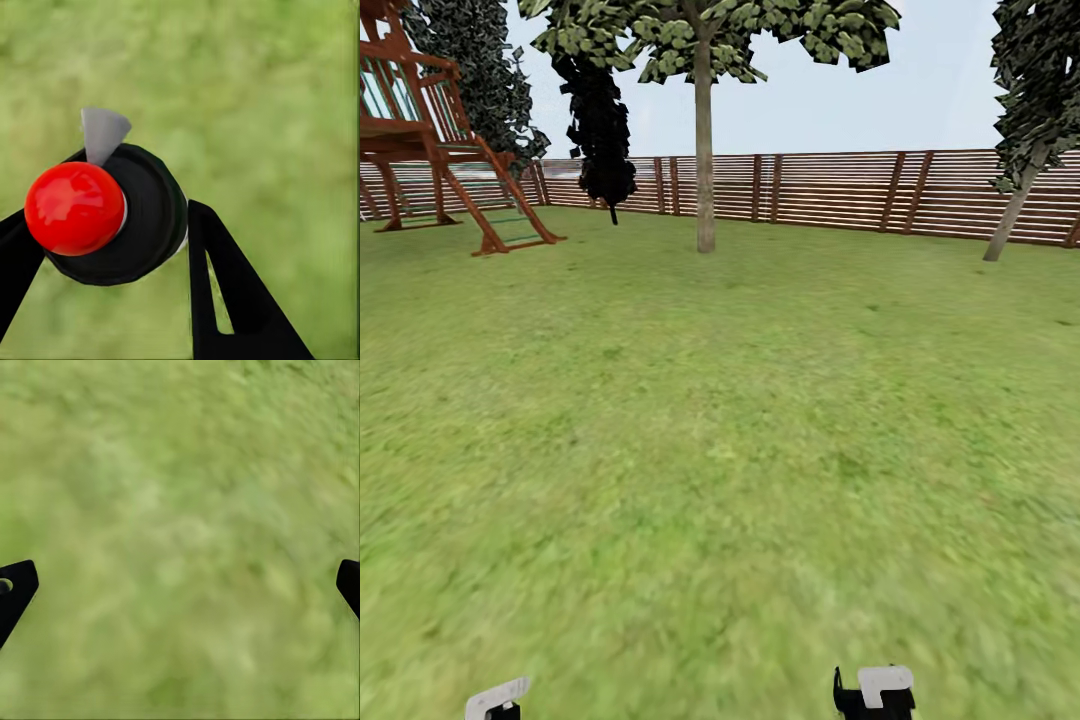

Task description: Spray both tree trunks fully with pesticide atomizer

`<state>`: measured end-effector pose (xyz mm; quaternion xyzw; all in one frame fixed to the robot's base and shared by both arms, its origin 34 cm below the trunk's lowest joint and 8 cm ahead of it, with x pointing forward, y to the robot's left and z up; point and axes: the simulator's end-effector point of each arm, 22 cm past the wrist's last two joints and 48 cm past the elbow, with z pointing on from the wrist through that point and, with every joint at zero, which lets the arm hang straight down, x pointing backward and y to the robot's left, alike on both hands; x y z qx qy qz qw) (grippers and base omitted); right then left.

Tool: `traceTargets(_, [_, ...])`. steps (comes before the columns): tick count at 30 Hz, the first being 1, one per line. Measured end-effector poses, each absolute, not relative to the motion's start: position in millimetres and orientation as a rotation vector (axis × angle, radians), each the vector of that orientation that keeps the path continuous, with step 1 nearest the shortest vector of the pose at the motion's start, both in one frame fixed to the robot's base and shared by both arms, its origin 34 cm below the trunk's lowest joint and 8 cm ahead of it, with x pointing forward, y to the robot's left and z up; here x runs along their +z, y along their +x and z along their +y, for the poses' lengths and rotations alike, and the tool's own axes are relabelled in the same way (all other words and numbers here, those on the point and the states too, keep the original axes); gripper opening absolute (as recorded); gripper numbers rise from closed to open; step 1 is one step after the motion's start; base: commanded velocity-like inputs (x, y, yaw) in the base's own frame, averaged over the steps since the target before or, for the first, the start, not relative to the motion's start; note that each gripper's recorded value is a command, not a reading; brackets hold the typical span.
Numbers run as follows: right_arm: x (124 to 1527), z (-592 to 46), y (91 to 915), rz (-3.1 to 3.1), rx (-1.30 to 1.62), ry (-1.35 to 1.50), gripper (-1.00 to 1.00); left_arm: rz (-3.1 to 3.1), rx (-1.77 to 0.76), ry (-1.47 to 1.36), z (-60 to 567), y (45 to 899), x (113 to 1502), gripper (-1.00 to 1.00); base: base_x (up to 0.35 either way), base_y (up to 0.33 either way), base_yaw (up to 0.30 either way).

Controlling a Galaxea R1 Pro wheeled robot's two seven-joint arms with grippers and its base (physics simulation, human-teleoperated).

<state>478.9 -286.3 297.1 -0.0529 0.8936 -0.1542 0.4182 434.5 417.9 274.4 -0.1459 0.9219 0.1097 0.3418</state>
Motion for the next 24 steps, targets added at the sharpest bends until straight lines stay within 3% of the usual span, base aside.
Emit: traceTargets(24, [297.1,-286.1,478.9,2.241,-0.386,-0.134,1.00,2.398,0.283,-0.380,416.7,434.3,274.1,-1.00,0.342,0.000,0.000])
